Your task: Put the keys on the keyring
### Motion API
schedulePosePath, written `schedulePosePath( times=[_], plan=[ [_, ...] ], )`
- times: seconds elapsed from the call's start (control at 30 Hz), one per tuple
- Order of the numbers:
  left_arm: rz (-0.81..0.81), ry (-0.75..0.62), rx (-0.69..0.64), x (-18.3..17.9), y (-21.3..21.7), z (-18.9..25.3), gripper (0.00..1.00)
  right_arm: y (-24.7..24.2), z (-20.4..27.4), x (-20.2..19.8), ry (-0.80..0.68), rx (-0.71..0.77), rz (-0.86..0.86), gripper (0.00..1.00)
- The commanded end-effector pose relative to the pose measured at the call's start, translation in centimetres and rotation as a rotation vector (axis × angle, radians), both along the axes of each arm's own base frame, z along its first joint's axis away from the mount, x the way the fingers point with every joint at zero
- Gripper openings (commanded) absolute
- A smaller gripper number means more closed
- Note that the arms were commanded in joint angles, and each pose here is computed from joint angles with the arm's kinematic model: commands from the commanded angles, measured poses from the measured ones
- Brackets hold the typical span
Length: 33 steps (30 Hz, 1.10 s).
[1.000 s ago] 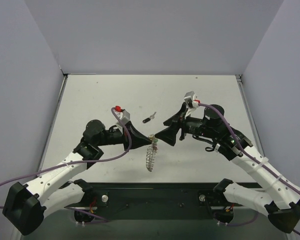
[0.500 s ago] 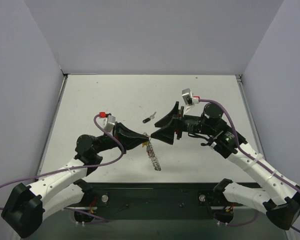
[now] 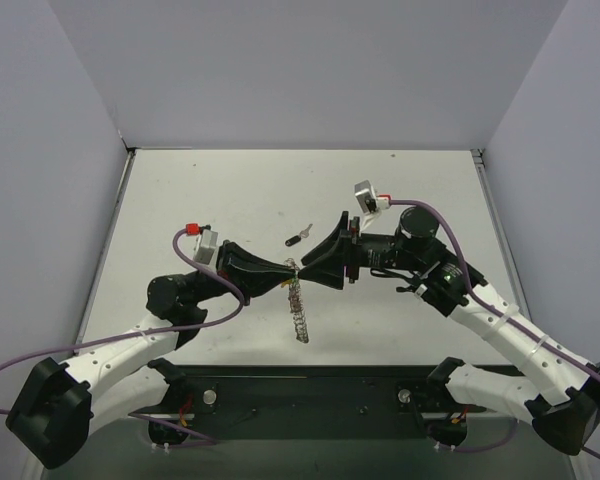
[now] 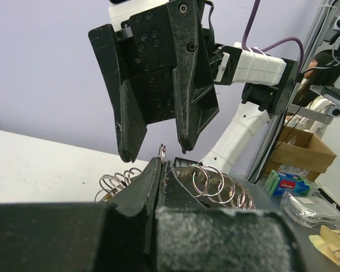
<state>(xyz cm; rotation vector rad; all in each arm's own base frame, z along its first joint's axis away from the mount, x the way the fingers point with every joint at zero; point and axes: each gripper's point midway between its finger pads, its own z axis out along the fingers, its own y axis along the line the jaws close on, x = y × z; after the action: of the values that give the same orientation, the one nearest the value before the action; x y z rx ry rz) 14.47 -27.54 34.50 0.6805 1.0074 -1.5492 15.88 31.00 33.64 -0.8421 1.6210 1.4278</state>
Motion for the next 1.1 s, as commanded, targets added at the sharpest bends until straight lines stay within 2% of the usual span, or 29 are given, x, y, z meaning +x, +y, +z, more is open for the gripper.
schedulePosePath(
  times=[0.0, 0.07, 0.17, 0.2, 0.3, 0.37, 0.4, 0.5, 0.7, 0.8, 0.97, 1.0, 1.07],
  plan=[
    [0.009, -0.084, -0.11, -0.9, 1.0, 3.0, 0.0, 0.4, 1.7, -0.8, -0.064, 0.061, 0.054, 0.38],
    [0.014, -0.081, -0.113, -0.8, 1.0, 3.1, 0.0, 0.5, 1.6, -1.0, -0.059, 0.06, 0.068, 0.34],
    [0.02, -0.077, -0.106, -0.8, 1.1, 2.9, 0.0, 0.4, 1.5, -0.4, -0.059, 0.057, 0.025, 0.36],
    [0.027, -0.083, -0.104, -0.8, 1.2, 2.9, 0.0, 0.1, 1.3, 0.1, -0.058, 0.048, -0.006, 0.44],
    [0.035, -0.083, -0.047, -0.8, 1.3, 2.1, 0.0, -1.1, 1.3, 1.9, -0.062, 0.042, -0.108, 0.58],
    [-0.004, -0.111, 0.015, -1.5, 1.1, 1.2, 0.0, -1.9, 1.4, 2.5, -0.068, 0.046, -0.153, 0.63],
    [-0.019, -0.129, 0.026, -2.0, 1.3, 1.3, 0.0, -2.3, 1.3, 3.0, -0.071, 0.042, -0.185, 0.68],
    [-0.078, -0.179, 0.075, -3.4, 1.5, 1.0, 0.0, -2.9, 1.0, 3.5, -0.085, 0.022, -0.22, 0.73],
    [-0.241, -0.279, 0.137, -6.8, 2.1, 1.5, 0.0, -3.6, 0.4, 4.5, -0.077, -0.008, -0.269, 0.77],
    [-0.276, -0.251, 0.174, -6.9, 2.0, 1.4, 0.0, -3.8, -0.4, 5.6, -0.059, -0.045, -0.31, 0.77],
    [-0.201, -0.214, 0.21, -5.3, 1.8, 0.7, 0.0, -4.0, -2.6, 8.3, -0.027, -0.127, -0.402, 0.78],
    [-0.178, -0.163, 0.239, -4.6, 1.8, 0.0, 0.0, -4.1, -2.9, 8.7, -0.018, -0.145, -0.414, 0.78],
    [-0.075, -0.184, 0.252, -3.2, 2.1, 0.0, 0.0, -4.0, -4.3, 9.7, 0.007, -0.198, -0.433, 0.78]
  ],
)
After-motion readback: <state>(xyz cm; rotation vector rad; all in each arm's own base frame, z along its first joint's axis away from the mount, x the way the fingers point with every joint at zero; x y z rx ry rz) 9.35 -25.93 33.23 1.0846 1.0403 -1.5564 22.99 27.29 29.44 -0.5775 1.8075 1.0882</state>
